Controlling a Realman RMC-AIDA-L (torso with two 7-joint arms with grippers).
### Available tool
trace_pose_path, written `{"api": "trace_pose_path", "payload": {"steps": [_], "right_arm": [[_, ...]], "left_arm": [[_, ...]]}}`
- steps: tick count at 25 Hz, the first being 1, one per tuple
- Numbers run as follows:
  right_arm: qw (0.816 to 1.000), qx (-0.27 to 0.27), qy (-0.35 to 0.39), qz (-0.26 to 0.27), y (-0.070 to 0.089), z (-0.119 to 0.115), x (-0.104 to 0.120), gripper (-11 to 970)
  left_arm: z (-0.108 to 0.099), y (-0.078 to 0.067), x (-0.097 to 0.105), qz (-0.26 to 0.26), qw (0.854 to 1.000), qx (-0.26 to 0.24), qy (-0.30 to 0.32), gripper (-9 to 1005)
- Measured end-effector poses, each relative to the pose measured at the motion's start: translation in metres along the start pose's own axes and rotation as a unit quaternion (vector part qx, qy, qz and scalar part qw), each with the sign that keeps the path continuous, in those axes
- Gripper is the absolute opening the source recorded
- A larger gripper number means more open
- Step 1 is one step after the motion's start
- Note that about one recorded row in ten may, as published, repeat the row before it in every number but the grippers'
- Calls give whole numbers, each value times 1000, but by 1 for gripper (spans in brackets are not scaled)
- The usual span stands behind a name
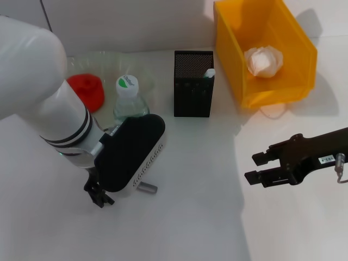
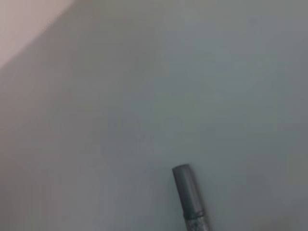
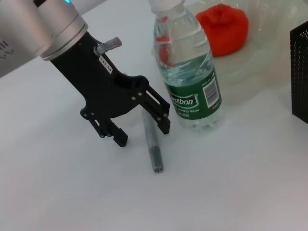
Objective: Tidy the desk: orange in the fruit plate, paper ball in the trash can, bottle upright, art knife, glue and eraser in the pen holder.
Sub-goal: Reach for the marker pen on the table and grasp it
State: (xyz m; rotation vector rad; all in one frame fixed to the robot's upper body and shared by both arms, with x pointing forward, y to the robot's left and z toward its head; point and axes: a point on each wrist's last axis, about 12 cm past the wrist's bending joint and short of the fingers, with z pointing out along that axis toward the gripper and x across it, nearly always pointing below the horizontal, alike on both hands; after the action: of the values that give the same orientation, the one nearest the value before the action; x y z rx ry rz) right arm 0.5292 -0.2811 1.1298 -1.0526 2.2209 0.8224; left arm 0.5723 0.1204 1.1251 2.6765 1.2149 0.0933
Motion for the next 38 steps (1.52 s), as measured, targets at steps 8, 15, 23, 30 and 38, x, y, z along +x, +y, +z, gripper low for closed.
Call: {"api": "trace_pose_path", "payload": {"steps": [8,15,23,30,38], "right_arm": [[1000,-7,2,4,-1,4,0,548],[1000,-9,12,6,-2,7,1,547],[1000,-11,14,2,-3,8,1,547],[1000,-11,15,5,-3,8,3,547],[1000,-14,16,9,-2,9,6,547]], "left_arm": [[0,-5,1,-1,1000,25,8,815],[-4,-11,-7,1,999,51,14,813],[-6,-13,-12,16,999,43,24,811],[-6,-11,-13,36,998,39,24,809],[-6,-8,-13,47,998,33,25,807]]}}
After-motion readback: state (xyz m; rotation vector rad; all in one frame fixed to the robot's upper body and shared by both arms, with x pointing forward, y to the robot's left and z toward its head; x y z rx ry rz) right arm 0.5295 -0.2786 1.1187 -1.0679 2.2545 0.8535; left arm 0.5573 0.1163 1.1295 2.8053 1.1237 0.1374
